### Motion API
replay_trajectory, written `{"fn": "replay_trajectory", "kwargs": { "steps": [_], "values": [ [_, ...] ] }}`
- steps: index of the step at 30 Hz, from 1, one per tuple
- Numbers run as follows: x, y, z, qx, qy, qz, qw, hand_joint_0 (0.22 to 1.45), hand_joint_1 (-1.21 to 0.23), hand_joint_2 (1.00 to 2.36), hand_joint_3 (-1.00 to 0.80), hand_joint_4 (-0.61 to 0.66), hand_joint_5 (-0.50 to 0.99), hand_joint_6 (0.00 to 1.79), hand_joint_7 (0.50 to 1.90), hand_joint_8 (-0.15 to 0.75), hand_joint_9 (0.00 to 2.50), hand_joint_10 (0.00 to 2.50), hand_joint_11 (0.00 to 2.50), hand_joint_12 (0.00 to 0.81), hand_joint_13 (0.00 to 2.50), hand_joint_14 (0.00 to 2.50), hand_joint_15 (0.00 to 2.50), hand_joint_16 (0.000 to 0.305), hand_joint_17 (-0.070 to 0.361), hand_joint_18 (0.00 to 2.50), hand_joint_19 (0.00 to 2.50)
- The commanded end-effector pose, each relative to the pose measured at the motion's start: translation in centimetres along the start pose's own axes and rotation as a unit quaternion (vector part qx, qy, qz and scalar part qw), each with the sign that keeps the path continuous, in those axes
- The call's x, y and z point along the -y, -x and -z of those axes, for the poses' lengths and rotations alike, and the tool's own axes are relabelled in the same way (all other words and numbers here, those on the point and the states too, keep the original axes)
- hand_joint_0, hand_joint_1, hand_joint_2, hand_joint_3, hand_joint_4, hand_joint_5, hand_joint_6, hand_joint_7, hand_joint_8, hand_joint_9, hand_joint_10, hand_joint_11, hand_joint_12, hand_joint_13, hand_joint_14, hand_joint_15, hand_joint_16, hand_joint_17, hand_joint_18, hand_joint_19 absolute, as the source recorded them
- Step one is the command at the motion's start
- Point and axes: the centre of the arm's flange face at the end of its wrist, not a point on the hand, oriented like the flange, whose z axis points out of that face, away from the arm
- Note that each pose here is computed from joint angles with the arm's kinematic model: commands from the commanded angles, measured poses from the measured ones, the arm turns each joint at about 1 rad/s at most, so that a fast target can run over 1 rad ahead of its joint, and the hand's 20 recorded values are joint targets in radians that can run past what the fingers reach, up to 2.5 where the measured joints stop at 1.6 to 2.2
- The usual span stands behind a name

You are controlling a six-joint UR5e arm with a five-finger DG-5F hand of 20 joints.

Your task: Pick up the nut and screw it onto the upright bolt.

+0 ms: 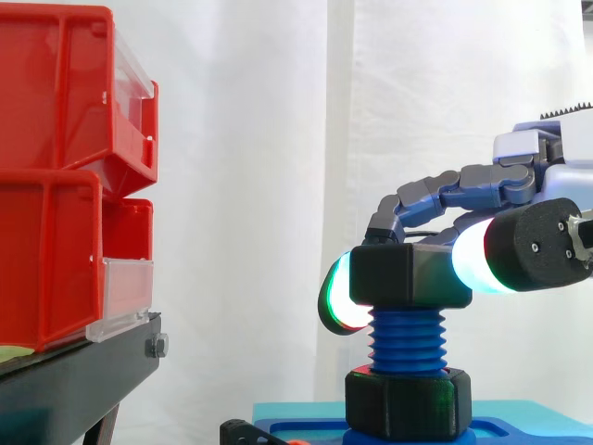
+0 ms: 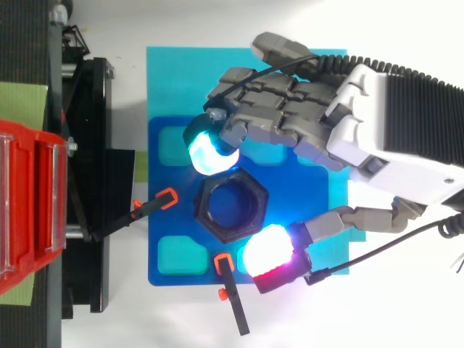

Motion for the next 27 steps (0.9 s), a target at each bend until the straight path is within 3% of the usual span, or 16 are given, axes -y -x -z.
{"fn": "replay_trajectory", "kwargs": {
  "steps": [1,4,7,18,27],
  "values": [
    [0.07,-0.06,0.11,-0.001,-0.001,0.001,1.0,0.55,-0.62,1.0,-0.5,0.29,-0.19,0.5,1.03,0.286,0.53,0.0,0.0,0.333,0.4,0.0,0.0,0.041,0.093,0.17,0.0],
    [0.44,-0.51,0.38,-0.003,-0.001,0.001,1.0,0.55,-0.62,1.0,-0.5,0.29,-0.19,0.5,1.03,0.286,0.53,0.0,0.0,0.333,0.41,0.0,0.0,0.041,0.093,0.16,0.0],
    [0.49,-0.37,0.33,0.003,0.001,-0.001,1.0,0.55,-0.62,1.0,-0.5,0.29,-0.19,0.5,1.03,0.286,0.53,0.0,0.0,0.332,0.41,0.0,0.0,0.041,0.093,0.16,0.0],
    [0.49,-0.37,0.33,0.003,0.001,-0.001,1.0,0.54,-0.62,1.0,-0.5,0.28,-0.19,0.5,1.03,0.287,0.53,0.0,0.0,0.333,0.4,0.0,0.0,0.041,0.093,0.16,0.0],
    [0.56,-0.33,0.31,0.003,0.001,-0.001,1.0,0.46,-0.62,1.0,-0.5,0.3,-0.19,0.5,0.97,0.304,0.51,0.0,0.0,0.367,0.38,0.0,0.0,0.048,0.108,0.14,0.0]
  ]
}}
